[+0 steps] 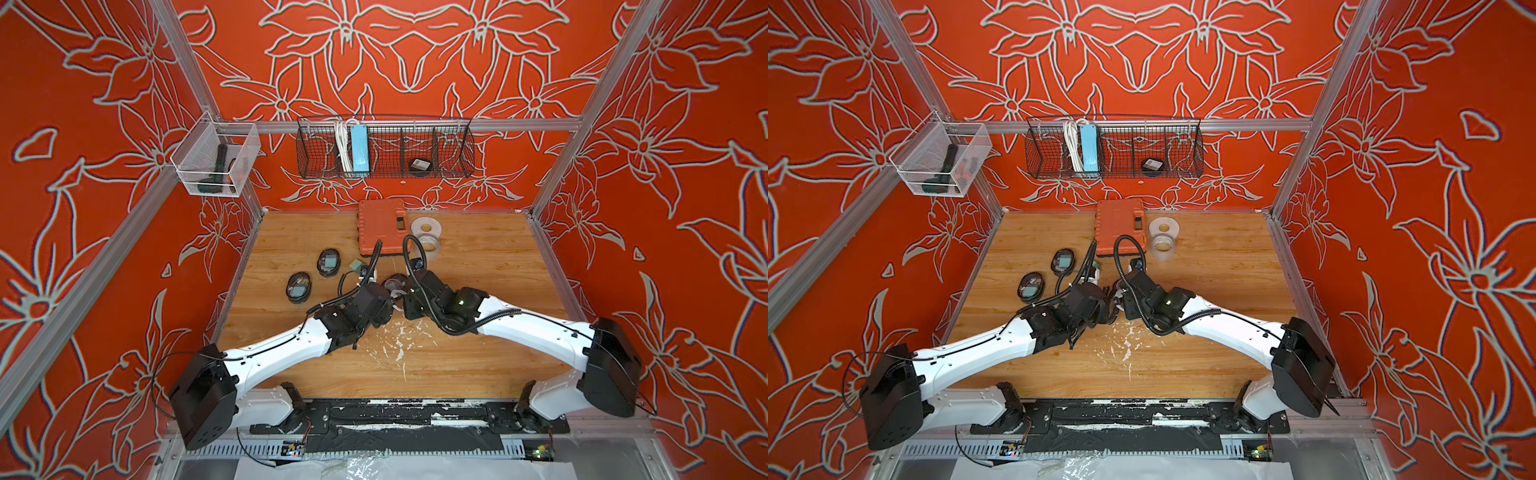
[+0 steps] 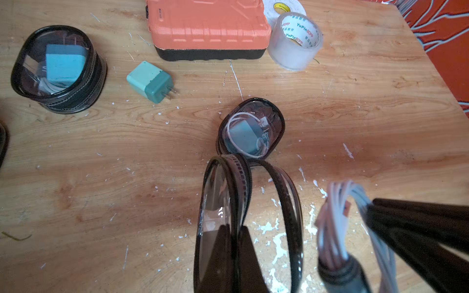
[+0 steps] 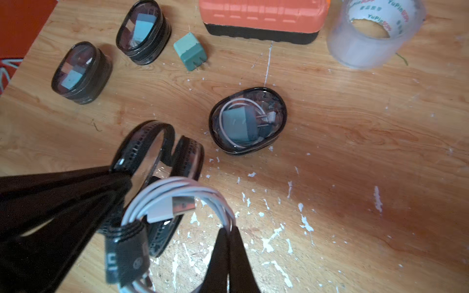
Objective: Pack away charging kits
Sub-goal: Place the charging cable in the storage bag.
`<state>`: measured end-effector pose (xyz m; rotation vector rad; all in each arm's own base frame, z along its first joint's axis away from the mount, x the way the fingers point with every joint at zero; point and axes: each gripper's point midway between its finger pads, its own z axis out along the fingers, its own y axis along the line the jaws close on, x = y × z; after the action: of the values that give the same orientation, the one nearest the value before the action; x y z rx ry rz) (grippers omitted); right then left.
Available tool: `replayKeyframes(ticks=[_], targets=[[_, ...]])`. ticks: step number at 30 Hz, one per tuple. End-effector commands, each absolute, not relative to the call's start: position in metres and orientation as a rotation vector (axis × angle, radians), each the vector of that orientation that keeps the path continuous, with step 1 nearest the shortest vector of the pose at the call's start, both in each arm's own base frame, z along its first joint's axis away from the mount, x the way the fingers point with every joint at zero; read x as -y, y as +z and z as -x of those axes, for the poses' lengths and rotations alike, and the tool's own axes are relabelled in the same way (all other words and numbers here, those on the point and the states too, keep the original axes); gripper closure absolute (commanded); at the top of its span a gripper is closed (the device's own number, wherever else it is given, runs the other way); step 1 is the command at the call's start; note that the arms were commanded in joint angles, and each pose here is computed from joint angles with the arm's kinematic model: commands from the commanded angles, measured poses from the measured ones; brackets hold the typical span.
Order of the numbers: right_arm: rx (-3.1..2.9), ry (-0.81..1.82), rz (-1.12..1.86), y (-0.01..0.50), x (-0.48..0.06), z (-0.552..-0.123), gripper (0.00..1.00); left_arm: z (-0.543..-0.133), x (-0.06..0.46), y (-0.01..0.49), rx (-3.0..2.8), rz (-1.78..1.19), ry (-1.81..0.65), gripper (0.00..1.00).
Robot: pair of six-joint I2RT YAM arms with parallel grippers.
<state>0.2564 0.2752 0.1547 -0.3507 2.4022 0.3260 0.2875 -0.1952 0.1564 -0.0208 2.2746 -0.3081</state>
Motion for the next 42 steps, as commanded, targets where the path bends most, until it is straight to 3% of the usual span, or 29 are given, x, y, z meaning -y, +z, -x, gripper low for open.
replayKeyframes(ticks=[1,10,20,42], targets=[[-2.377,0.431,0.365,0.170,-0.303,-0.259,1.00,-0.294,0.207,0.160,-2.240,-0.002,-0.319,1.00],[-2.401,0.442,0.388,0.153,-0.330,-0.265,1.00,-0.298,0.216,0.154,-2.267,-0.021,-0.300,1.00],[-2.496,0.292,0.367,0.102,-0.334,-0.277,1.00,-0.295,0.213,0.167,-2.223,-0.010,-0.338,1.00],[-2.476,0.374,0.345,0.107,-0.344,-0.276,1.00,-0.288,0.235,0.165,-2.222,-0.082,-0.493,1.00]])
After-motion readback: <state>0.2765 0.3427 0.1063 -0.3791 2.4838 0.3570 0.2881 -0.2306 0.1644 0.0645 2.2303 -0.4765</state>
